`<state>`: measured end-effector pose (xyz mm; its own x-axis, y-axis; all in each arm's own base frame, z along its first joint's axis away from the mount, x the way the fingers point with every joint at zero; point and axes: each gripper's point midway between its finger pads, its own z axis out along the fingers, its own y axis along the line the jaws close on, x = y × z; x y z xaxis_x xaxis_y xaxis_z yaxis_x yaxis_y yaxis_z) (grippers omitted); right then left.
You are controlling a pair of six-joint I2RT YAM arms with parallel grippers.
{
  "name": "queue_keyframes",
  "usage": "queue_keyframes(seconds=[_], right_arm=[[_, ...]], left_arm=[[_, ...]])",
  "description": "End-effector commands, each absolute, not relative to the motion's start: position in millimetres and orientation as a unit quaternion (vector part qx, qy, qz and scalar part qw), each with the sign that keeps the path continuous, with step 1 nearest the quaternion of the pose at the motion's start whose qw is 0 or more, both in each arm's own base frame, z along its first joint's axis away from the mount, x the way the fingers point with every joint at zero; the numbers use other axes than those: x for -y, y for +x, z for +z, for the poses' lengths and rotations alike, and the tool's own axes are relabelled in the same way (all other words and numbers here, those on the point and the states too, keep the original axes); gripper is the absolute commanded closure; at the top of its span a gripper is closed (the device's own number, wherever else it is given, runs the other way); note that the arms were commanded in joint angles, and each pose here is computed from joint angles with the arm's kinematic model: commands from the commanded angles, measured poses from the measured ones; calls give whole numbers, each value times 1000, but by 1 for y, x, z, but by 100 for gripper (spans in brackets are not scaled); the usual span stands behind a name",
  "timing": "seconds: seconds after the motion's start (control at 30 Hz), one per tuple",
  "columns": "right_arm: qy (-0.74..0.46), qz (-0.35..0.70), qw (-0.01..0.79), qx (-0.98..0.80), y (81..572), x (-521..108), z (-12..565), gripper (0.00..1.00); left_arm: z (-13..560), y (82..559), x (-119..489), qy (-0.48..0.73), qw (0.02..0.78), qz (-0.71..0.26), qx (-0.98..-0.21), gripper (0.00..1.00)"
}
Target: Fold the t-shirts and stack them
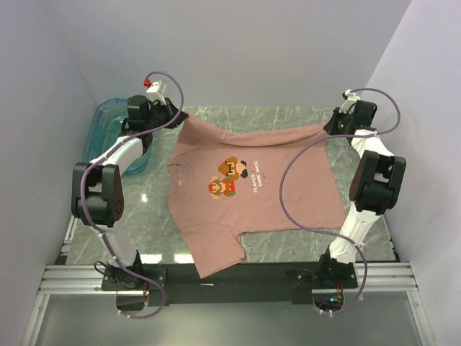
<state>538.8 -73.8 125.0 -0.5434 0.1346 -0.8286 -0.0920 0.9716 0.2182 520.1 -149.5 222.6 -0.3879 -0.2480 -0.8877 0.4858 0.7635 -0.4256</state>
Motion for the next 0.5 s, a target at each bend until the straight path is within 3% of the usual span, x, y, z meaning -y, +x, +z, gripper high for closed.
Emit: queue_keyframes(seconds=[0.0,0.47], right_arm=[[8,113,517,-848,540,79,161,100],[25,107,500,-859,538,91,144,100]], left_arm=[[253,508,150,104,576,-339,-737,100],[261,468,149,112,576,-344,-733,99]])
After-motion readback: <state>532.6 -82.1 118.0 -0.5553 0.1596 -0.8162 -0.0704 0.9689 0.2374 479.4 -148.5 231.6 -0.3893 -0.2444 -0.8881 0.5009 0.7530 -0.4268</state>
